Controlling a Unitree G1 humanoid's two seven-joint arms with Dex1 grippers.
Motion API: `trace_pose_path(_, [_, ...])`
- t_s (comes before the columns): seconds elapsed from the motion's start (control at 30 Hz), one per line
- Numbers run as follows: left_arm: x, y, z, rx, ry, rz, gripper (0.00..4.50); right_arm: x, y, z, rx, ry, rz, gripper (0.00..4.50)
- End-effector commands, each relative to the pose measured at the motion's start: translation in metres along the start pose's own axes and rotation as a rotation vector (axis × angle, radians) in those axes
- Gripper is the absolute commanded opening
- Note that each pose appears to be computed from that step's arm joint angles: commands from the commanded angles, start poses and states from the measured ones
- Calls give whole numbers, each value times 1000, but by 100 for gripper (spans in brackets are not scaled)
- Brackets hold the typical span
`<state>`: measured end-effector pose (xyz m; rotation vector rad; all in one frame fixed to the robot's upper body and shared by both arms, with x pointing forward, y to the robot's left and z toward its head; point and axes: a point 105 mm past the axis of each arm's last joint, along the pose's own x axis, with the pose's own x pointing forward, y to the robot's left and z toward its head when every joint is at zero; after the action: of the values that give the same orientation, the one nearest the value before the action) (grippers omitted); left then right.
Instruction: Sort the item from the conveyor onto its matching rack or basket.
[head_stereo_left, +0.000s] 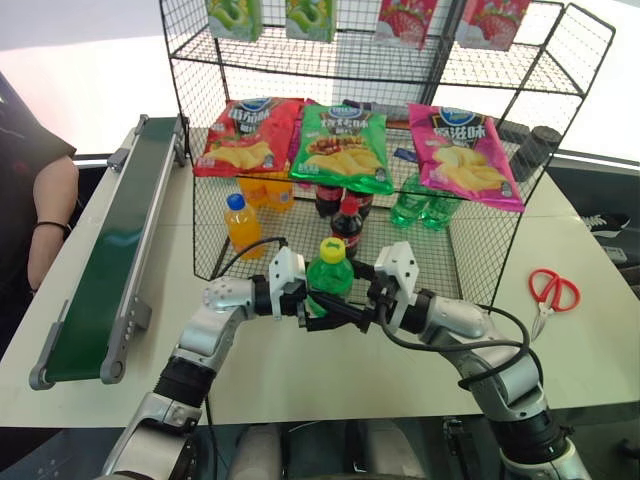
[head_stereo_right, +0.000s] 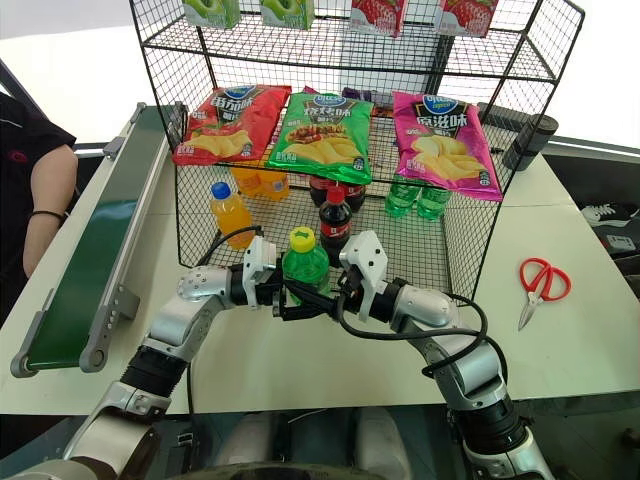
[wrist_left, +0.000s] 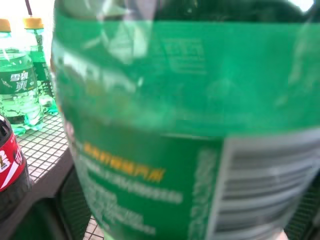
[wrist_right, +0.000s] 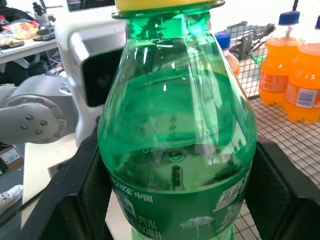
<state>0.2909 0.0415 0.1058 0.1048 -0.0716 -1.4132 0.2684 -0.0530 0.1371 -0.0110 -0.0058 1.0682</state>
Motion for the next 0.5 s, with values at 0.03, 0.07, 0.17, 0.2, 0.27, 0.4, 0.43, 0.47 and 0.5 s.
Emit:
trace_pose_path(0.03, [-7, 4, 5, 0, 1, 28, 440, -10, -12, 19, -75, -74, -72, 301])
trace_pose_path(0.07, [-11, 6, 4, -16, 3, 53, 440, -14, -18, 18, -89, -73, -106, 301])
trace_pose_path(0.17, [-23, 9, 1, -37, 7, 124, 440, -33, -35, 14, -112, -63, -216, 301])
trace_pose_path(0.2, [-27, 10, 0, -36, 7, 144, 440, -40, -41, 12, -115, -60, -254, 301])
trace_pose_path(0.27, [-36, 12, 0, -31, 9, 191, 440, -55, -52, 8, -121, -60, -345, 301])
trace_pose_path(0.4, [-50, 18, 7, -3, -10, 282, 440, -83, -78, -5, -133, -53, -587, 301])
trace_pose_path(0.43, [-52, 19, 11, 0, -23, 301, 440, -88, -84, -10, -133, -53, -642, 301])
trace_pose_path(0.47, [-54, 19, 15, 2, -38, 320, 440, -92, -91, -14, -135, -56, -701, 301])
trace_pose_path(0.5, [-55, 18, 18, 4, -47, 331, 440, -94, -95, -17, -138, -57, -738, 301])
